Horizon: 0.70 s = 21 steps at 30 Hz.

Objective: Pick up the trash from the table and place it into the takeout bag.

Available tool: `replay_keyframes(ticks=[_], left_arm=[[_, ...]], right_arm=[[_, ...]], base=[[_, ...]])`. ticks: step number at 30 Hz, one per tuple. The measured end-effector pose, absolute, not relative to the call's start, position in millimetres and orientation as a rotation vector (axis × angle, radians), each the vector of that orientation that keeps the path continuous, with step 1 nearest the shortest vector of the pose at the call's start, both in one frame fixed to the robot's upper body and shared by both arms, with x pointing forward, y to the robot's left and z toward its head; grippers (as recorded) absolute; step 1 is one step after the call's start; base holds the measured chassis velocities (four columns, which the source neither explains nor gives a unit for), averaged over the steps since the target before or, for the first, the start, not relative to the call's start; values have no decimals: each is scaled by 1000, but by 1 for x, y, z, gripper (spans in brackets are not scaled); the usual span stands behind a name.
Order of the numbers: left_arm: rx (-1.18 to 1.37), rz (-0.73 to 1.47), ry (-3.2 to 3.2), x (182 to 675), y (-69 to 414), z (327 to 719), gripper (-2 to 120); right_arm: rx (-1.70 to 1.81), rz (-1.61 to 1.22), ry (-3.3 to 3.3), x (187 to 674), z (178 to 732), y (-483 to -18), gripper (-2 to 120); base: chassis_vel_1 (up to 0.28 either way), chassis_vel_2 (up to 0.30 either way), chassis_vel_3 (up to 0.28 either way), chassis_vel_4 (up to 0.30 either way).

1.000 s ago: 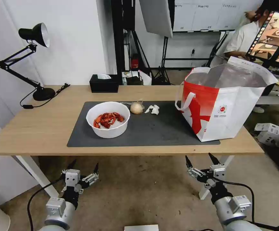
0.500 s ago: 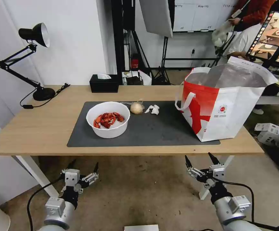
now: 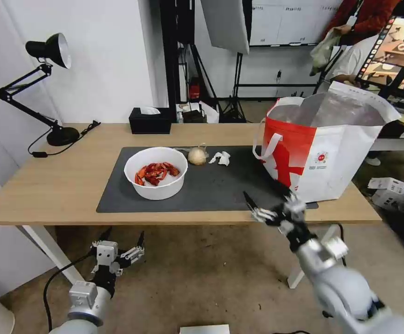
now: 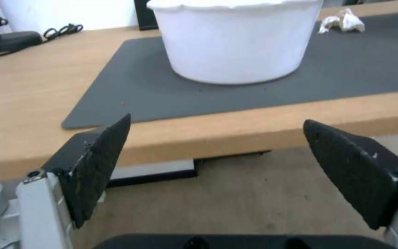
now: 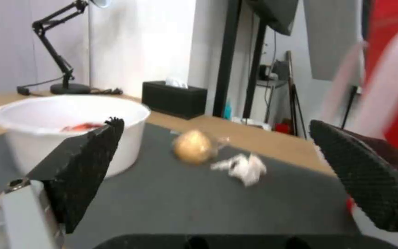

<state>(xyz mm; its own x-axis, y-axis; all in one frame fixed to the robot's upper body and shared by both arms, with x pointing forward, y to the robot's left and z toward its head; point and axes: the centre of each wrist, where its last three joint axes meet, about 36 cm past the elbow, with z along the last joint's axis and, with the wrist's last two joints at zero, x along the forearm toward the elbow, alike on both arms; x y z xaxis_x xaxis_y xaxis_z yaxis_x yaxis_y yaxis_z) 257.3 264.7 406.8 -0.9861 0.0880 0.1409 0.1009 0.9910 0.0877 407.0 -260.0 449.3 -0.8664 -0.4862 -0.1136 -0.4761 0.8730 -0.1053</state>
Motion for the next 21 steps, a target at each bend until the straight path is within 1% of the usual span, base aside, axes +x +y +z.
replay_keyframes(ticks=[1,4,5,7,8,10,11,14,15,18,21], left_arm=[[-143,-143,-2998,257,265,407,100],[-139,-140,-3001,258,265,407,100],[-139,-140,-3001,258,265,407,100],[-138,-139,-3001,259,265,407,100],[-138,-139,-3001,259,265,407,100],[-132,-136,-3004,259,264,408,100],[-132,-136,-3004,259,264,408,100],[-124,-134,-3003,259,264,406,100],[-124,-134,-3003,259,264,406,100],[-117,-130,-3003,259,264,405,100],[-113,-127,-3005,259,264,405,100]], right_arm=[[-751,-111,2907,407,449,-260,100],[-753,-117,2950,449,458,-238,100],[-753,-117,2950,449,458,-238,100],[-729,-156,3015,477,455,-215,100],[-729,-156,3015,477,455,-215,100],[-637,-264,3109,506,457,-195,100],[-637,-264,3109,506,457,-195,100],[-530,-378,3190,546,455,-180,100],[-530,-378,3190,546,455,-180,100],[-485,-310,3272,575,453,-159,100],[-464,-290,3302,590,449,-153,100]], base=[[0,0,0,0],[0,0,0,0],[0,0,0,0],[0,0,0,0],[0,0,0,0],[0,0,0,0],[0,0,0,0],[0,0,0,0],[0,0,0,0],[0,0,0,0],[0,0,0,0]])
